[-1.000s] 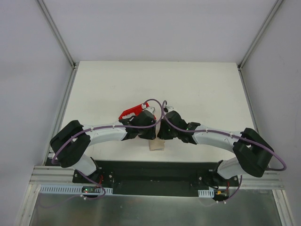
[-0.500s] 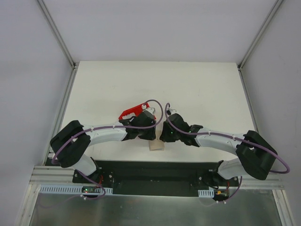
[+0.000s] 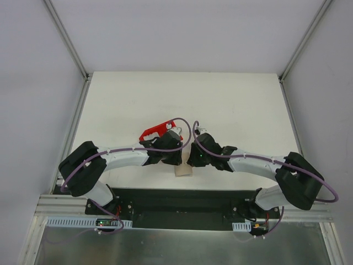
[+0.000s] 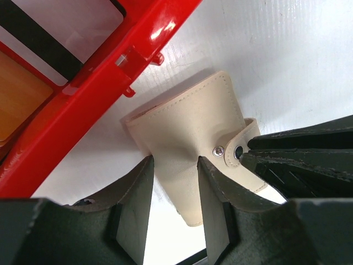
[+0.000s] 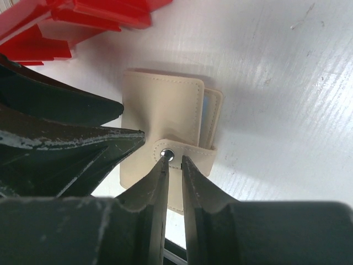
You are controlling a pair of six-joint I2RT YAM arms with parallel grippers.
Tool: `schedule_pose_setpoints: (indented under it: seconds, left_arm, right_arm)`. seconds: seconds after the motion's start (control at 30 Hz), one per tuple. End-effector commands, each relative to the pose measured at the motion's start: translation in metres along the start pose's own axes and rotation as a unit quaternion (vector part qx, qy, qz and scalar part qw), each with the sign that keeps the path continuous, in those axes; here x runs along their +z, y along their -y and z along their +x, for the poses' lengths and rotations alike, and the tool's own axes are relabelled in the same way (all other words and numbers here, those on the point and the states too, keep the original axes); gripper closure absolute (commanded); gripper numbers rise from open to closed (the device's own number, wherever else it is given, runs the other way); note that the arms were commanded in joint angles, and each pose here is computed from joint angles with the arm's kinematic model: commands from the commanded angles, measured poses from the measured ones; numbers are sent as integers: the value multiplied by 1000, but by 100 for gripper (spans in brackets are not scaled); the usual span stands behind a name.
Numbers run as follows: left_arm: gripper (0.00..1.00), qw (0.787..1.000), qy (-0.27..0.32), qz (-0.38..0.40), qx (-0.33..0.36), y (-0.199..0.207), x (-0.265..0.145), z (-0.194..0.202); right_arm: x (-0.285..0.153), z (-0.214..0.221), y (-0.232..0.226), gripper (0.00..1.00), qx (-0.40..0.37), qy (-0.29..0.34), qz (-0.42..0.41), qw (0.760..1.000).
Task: Put the credit cards into the card holder
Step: Close the card holder at the center of the board.
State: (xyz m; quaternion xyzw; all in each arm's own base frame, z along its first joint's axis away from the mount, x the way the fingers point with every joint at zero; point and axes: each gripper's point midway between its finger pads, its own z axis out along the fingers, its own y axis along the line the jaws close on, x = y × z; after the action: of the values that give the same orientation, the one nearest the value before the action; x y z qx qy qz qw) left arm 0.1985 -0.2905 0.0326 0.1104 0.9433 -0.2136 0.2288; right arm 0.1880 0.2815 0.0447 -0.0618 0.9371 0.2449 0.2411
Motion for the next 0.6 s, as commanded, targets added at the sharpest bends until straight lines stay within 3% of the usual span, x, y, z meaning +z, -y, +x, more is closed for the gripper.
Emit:
schedule_pose_setpoints:
  seconds: [0.0,0.17,0.57]
  left_arm:
    - [63,1000,-6,13,17,5,-7,6]
    - [62,999,11,23,20,10,-16,-3]
    - [63,1000,-14,5,21,-5,-11,16]
  right_arm:
    - [0,-13,-15,82,-6,10,-16,1000]
    - [2,-15,-16,82,-7,7,-17,1000]
    - [11,-8,-18,82,-11,-16,-23,1000]
